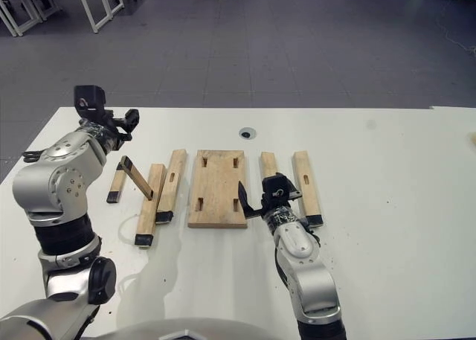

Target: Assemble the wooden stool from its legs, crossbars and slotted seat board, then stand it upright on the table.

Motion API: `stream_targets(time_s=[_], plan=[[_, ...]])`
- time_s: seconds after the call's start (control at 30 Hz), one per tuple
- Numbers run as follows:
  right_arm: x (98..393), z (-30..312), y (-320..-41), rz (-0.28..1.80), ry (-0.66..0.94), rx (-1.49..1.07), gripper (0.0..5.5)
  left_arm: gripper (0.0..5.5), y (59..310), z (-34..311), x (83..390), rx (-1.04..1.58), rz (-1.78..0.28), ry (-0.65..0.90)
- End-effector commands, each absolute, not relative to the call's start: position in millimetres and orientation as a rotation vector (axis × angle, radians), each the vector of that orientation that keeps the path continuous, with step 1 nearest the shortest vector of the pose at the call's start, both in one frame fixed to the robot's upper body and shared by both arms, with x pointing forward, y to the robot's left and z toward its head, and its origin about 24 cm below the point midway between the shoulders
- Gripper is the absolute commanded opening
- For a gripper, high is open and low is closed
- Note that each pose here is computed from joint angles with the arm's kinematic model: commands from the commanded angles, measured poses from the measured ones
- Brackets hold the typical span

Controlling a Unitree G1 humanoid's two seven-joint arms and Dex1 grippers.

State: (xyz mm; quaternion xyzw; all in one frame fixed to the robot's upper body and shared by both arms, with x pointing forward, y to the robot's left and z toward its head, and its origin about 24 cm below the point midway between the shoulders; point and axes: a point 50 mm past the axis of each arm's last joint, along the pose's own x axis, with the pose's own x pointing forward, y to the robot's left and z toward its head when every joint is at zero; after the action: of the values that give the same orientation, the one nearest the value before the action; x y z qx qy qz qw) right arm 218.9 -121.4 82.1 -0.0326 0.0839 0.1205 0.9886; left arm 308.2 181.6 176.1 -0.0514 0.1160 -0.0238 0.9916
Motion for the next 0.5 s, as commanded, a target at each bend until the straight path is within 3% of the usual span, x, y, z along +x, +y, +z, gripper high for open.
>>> stream_targets(time_s=[0.03,0.1,0.23,0.33,0.43,0.5], plan=[[219.6,83.9,-121.3,0.237,0.16,-0.069,5.07,3.1,172.4,242.7,312.9,-0.173,-0.13,-0.038],[219.0,83.4,-121.0,0.24,0.163,-0.069,5.07,3.1,178.1,234.3,316.3,-0.15,-0.112,-0.01],[221.5,84.9,-123.0,0.247,0.159,-0.076,5.07,3.1,186.9,145.0,309.1,-0.155,-0.048,0.3],[221.7,85.2,-123.4,0.249,0.16,-0.076,5.07,3.1,190.0,112.6,302.5,-0.15,-0.017,0.372],[221.6,85.0,-121.2,0.247,0.159,-0.067,5.07,3.1,193.7,127.6,308.2,-0.209,-0.003,0.27],[221.3,84.1,-121.3,0.246,0.163,-0.066,5.07,3.1,190.5,168.8,315.4,-0.256,-0.027,0.115]])
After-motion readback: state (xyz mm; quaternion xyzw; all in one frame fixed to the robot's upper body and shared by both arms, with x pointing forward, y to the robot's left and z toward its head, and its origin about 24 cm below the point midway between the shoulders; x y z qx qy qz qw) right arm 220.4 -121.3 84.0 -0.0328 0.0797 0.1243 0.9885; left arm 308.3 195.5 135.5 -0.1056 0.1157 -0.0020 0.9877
